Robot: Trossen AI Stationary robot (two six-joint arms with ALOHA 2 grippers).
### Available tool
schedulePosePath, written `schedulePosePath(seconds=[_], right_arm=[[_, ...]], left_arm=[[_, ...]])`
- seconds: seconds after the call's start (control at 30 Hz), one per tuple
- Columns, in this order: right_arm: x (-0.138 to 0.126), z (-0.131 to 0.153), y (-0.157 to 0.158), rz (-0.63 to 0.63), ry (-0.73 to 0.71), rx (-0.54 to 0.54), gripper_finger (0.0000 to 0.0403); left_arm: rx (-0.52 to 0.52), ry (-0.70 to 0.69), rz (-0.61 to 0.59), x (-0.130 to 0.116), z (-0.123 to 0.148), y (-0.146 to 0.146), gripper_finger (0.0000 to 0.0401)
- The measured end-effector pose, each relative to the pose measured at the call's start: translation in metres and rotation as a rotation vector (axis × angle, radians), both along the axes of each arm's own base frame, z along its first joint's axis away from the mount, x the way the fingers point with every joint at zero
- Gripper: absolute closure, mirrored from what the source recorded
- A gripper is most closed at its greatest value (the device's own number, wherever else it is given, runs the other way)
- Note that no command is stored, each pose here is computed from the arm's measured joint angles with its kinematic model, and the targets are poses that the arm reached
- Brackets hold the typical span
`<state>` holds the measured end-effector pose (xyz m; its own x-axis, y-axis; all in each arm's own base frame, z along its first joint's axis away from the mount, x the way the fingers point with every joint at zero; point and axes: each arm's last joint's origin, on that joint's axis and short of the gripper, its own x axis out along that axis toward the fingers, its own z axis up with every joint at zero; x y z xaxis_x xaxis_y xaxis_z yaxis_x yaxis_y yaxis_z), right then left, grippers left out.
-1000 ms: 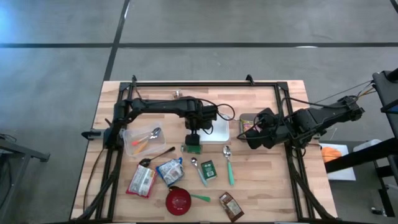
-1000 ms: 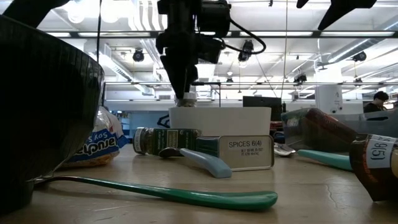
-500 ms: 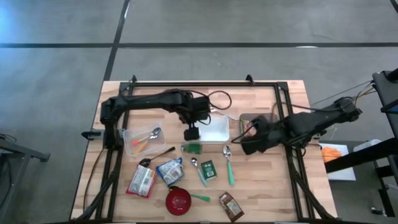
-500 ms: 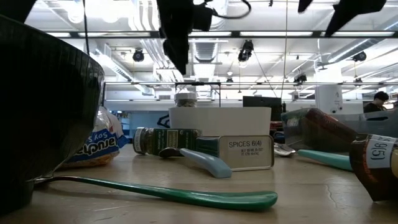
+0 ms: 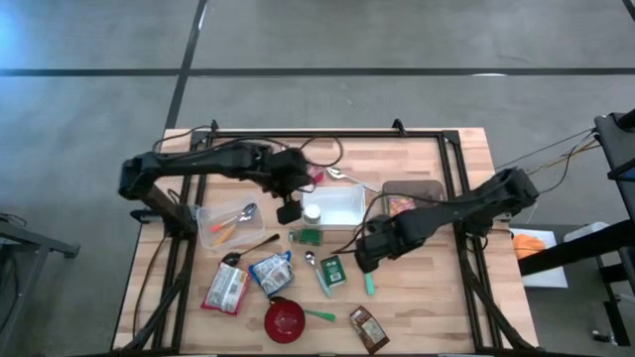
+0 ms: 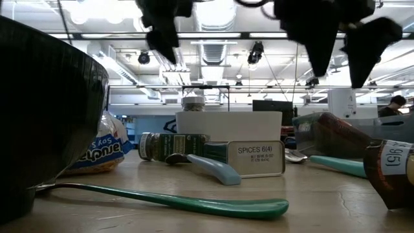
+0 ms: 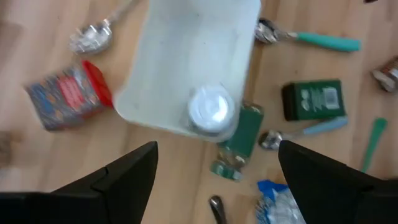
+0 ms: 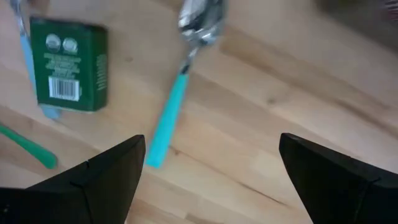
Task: Pick & Place Food Item
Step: Put the light green spoon into the transparent bin
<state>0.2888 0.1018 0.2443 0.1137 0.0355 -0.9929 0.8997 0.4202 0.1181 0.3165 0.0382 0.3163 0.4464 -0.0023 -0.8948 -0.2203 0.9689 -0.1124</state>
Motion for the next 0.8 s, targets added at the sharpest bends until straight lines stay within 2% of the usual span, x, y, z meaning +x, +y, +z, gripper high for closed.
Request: schedulePosePath(seconds=[0.13, 0.27, 0.6, 0.7, 0.8], right_arm=[[0.016, -0.015, 0.009, 0.02, -0.045, 0.022, 0.0037], [0.024, -0.03, 0.01, 0.001, -0.023, 0.018, 0.0037], [0.038, -0.072, 0.015, -0.045, 0.082, 0.011, 0.004], [0.04, -0.078, 0.013, -0.048, 0.095, -0.005, 0.0068], [0.042, -0.083, 0.01, -0.036, 0.102, -0.017, 0.0118]], left_arm=[[-0.068, -0.082, 0.015, -0.028, -0.016, -0.006, 0.0063], [-0.095, -0.148, 0.059, -0.048, -0.024, -0.008, 0.0063], [-0.105, -0.168, 0.076, -0.064, -0.026, -0.011, 0.0063], [-0.102, -0.168, 0.07, -0.064, -0.026, -0.011, 0.0063], [-0.097, -0.169, 0.059, -0.065, -0.026, -0.011, 0.0063]])
